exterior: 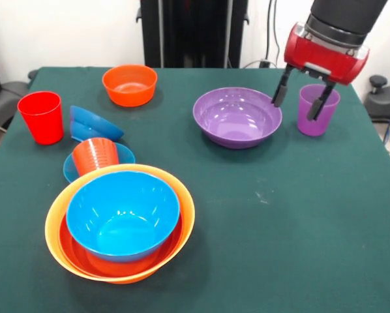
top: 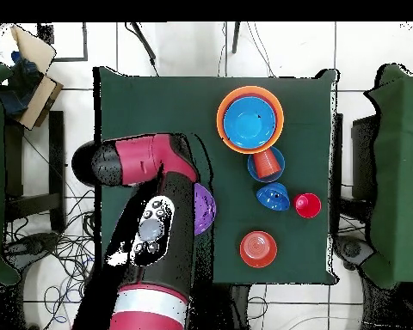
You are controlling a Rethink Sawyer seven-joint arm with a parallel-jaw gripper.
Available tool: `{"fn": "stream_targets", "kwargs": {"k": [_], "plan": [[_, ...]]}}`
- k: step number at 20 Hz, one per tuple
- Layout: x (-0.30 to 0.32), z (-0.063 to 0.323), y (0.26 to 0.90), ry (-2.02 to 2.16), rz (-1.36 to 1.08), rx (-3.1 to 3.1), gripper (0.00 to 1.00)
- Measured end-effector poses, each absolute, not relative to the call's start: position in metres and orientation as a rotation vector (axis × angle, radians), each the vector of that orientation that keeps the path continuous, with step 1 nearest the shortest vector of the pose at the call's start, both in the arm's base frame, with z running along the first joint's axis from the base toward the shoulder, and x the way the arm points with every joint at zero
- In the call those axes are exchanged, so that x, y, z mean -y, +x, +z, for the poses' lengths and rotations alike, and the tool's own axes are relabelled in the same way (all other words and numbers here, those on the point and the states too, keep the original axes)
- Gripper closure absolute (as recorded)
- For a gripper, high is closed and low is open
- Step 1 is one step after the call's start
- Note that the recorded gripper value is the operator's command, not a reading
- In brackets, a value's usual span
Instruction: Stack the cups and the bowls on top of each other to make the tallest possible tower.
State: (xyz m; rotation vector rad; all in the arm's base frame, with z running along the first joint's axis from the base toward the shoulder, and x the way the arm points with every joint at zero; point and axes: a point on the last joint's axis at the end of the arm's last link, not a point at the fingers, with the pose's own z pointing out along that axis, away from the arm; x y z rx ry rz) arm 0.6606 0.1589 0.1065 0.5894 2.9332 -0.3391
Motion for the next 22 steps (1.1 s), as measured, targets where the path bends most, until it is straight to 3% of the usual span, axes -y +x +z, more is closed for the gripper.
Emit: {"fn": "stream_targets", "kwargs": {"k": [17, 22], "plan": [[-0.128, 0.007, 0.612, 0.641, -0.607, -2.884, 0.0], [-0.122, -0.004, 0.606, 0.678, -0.629, -2.888, 0.0]]}}
